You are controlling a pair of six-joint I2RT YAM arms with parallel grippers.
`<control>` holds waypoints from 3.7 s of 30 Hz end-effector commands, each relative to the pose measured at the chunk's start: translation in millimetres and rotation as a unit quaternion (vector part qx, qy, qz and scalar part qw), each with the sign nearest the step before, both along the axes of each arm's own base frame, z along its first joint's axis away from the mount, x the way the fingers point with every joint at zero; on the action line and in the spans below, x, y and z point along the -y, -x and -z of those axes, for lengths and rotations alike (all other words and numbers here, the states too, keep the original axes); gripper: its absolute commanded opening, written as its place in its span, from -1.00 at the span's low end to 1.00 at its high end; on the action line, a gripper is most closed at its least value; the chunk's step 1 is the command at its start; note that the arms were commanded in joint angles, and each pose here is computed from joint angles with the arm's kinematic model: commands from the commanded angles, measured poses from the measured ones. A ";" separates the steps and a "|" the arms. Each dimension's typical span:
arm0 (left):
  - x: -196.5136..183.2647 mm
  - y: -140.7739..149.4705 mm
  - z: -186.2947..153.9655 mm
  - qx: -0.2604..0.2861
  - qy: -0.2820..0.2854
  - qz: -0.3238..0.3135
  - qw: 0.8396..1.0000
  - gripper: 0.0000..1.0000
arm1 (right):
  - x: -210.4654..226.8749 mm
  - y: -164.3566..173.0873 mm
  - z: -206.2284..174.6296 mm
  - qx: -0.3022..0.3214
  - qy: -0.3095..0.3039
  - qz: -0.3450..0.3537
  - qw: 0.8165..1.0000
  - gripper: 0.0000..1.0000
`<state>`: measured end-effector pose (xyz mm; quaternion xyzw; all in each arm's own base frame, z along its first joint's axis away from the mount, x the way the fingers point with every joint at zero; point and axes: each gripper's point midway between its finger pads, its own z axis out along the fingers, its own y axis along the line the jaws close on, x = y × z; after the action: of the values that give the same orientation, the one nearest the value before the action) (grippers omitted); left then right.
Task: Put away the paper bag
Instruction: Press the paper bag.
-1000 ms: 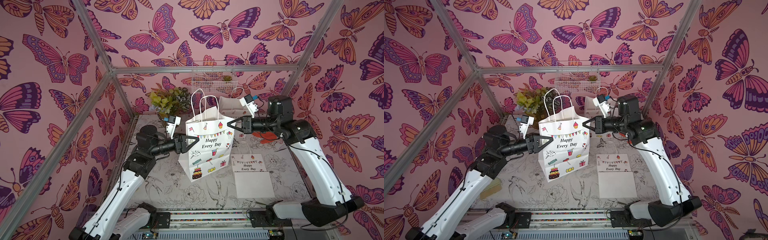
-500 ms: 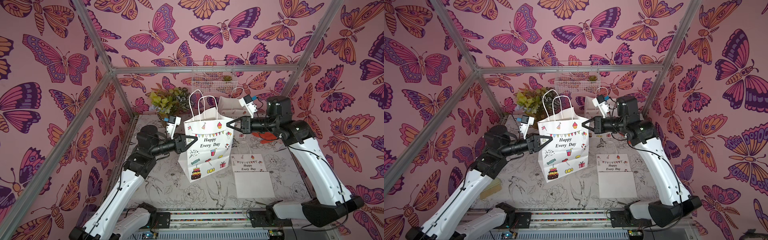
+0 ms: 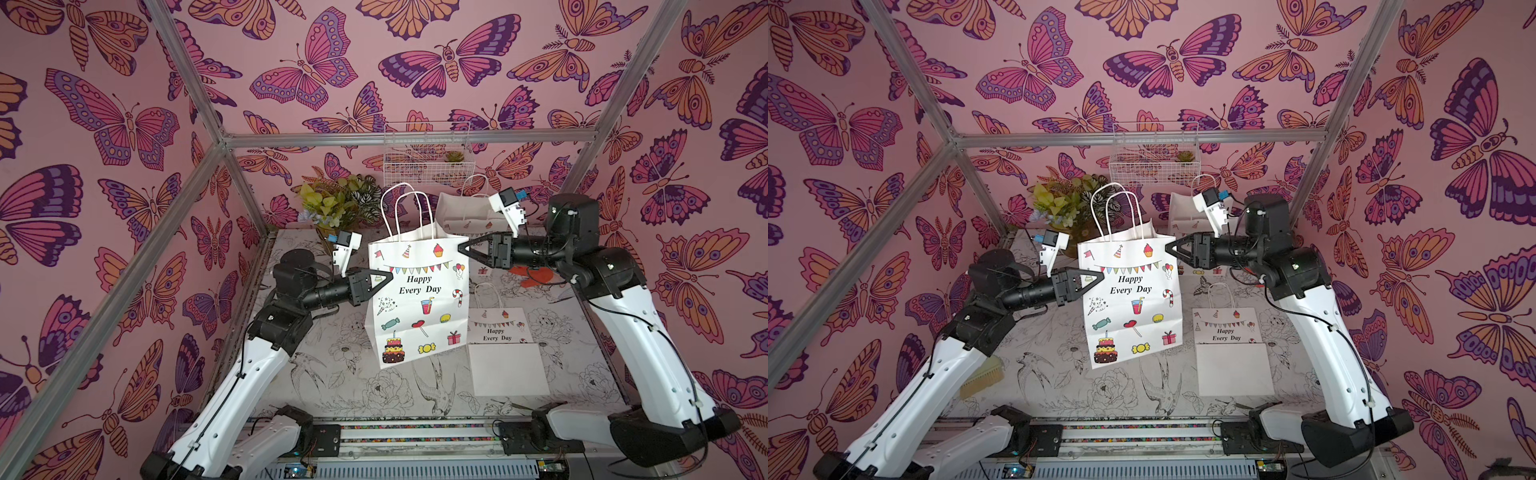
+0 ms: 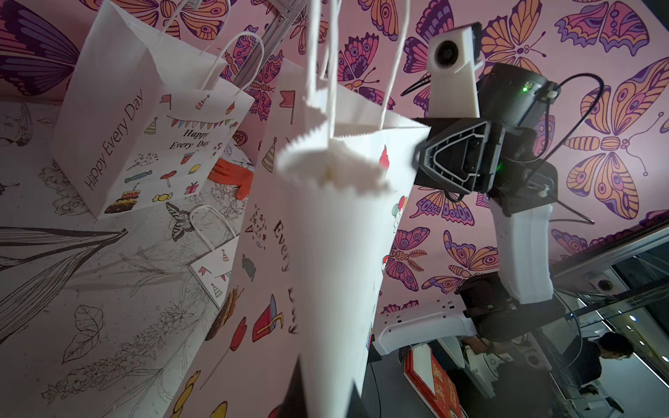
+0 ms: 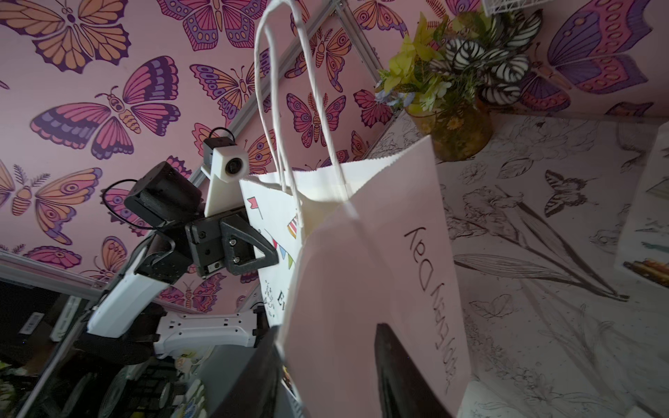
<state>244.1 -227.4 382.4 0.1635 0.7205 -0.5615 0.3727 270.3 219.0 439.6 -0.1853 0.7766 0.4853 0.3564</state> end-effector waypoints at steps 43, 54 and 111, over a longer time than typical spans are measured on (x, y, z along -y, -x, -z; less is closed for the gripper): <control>-1.7 -16.3 -115.4 0.018 0.188 0.215 0.958 -1.00 | 5.2 46.4 40.3 0.028 -0.091 -0.085 0.992 0.98; 2.2 -19.0 -104.3 -0.001 0.185 0.218 0.958 -1.00 | -1.7 48.5 28.4 0.040 -0.093 -0.090 0.991 0.98; 3.0 -42.4 -26.5 -0.093 0.111 0.121 0.982 -0.86 | -35.2 50.9 -78.0 0.101 -0.096 -0.130 0.982 0.60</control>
<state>284.9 -232.9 410.3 0.1574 0.6512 -0.7048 0.2334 223.7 253.5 510.9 -0.2843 0.6613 0.5883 0.3686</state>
